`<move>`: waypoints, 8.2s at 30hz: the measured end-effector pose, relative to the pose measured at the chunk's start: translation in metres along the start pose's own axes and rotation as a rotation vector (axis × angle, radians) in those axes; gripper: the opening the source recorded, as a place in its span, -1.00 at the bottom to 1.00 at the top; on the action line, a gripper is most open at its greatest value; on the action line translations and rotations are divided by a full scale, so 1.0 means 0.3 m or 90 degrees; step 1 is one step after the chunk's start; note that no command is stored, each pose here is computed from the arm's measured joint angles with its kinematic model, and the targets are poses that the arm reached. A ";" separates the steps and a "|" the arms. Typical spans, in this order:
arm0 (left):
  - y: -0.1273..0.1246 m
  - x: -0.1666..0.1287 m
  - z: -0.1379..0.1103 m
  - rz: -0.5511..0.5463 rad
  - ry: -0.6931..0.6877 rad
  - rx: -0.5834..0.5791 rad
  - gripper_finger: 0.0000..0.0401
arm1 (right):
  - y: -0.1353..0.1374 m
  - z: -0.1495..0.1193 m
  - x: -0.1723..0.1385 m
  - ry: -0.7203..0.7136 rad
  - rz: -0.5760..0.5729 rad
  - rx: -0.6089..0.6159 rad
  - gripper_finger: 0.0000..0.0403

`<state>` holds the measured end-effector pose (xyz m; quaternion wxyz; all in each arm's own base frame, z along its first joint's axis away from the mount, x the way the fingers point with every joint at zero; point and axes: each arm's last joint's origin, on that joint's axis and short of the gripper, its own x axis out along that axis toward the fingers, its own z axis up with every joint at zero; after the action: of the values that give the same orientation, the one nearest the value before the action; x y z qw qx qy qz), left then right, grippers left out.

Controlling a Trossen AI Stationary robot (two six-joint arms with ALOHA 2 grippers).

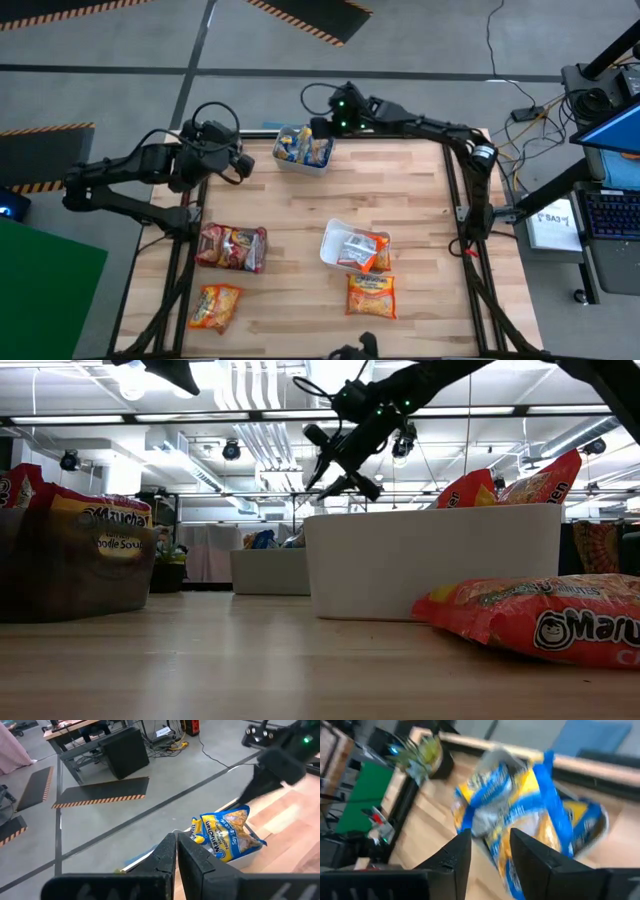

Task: Sort Maruchan noodles
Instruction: Put the blue noodle pack into the gray bin, then put the orange noodle pack into the white bin

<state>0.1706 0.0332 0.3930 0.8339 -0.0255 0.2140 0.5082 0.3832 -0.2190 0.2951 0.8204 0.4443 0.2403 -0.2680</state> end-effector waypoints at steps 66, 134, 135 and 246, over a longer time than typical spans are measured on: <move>-0.021 0.001 0.008 -0.084 0.018 -0.046 -1.00 | -0.030 -0.054 0.171 0.118 -0.020 -0.172 -0.96; -0.228 -0.134 -0.143 -0.496 0.518 -0.131 -1.00 | 0.355 -0.239 -0.381 0.066 -0.074 -0.361 -0.96; -0.248 -0.150 -0.156 -0.490 0.539 -0.140 -1.00 | 0.349 -0.243 -0.391 0.068 -0.075 -0.368 -0.96; -0.963 0.158 -0.102 -0.434 0.329 -0.068 -1.00 | 0.193 -0.652 -0.819 0.112 0.182 -0.342 -0.96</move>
<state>0.4270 -0.0744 0.2967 0.8707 -0.2644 0.3681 0.1912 0.2084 0.0310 0.3895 0.9137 0.2628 0.3076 -0.0372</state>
